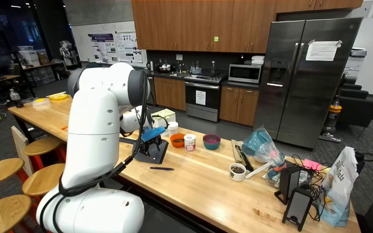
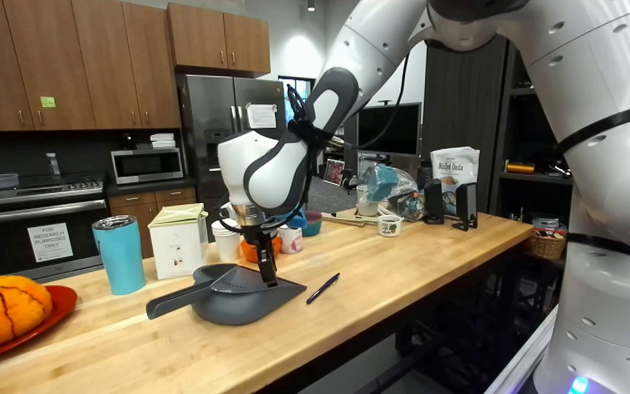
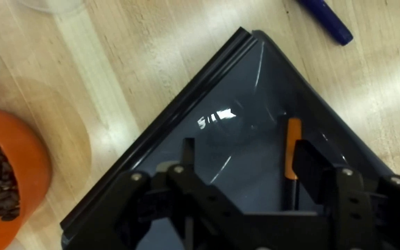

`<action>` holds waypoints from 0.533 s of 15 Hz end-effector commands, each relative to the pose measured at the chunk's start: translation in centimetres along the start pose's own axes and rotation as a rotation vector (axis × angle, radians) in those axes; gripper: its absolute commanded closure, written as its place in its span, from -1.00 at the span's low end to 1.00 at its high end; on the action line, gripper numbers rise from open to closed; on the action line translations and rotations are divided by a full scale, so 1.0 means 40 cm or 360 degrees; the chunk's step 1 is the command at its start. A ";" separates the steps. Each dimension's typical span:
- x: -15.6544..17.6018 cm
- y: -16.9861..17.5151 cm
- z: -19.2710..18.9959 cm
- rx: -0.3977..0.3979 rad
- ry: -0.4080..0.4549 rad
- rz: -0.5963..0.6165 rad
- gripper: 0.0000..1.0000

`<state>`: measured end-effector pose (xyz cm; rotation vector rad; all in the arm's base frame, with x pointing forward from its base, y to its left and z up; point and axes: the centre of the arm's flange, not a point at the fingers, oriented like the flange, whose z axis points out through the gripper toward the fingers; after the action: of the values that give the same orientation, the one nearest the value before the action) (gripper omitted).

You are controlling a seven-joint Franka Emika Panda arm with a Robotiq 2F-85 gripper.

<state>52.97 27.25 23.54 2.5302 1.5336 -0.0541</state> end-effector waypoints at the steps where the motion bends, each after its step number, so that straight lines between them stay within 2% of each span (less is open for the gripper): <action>1: -0.032 0.008 -0.023 -0.0033 -0.0024 0.0028 -1.00; 5: -0.058 0.029 -0.064 -0.0074 -0.0002 0.0106 -1.00; 8: -0.109 0.075 -0.112 -0.0109 0.0011 0.0207 -1.00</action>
<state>53.92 25.57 25.89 2.5628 1.4387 -0.0045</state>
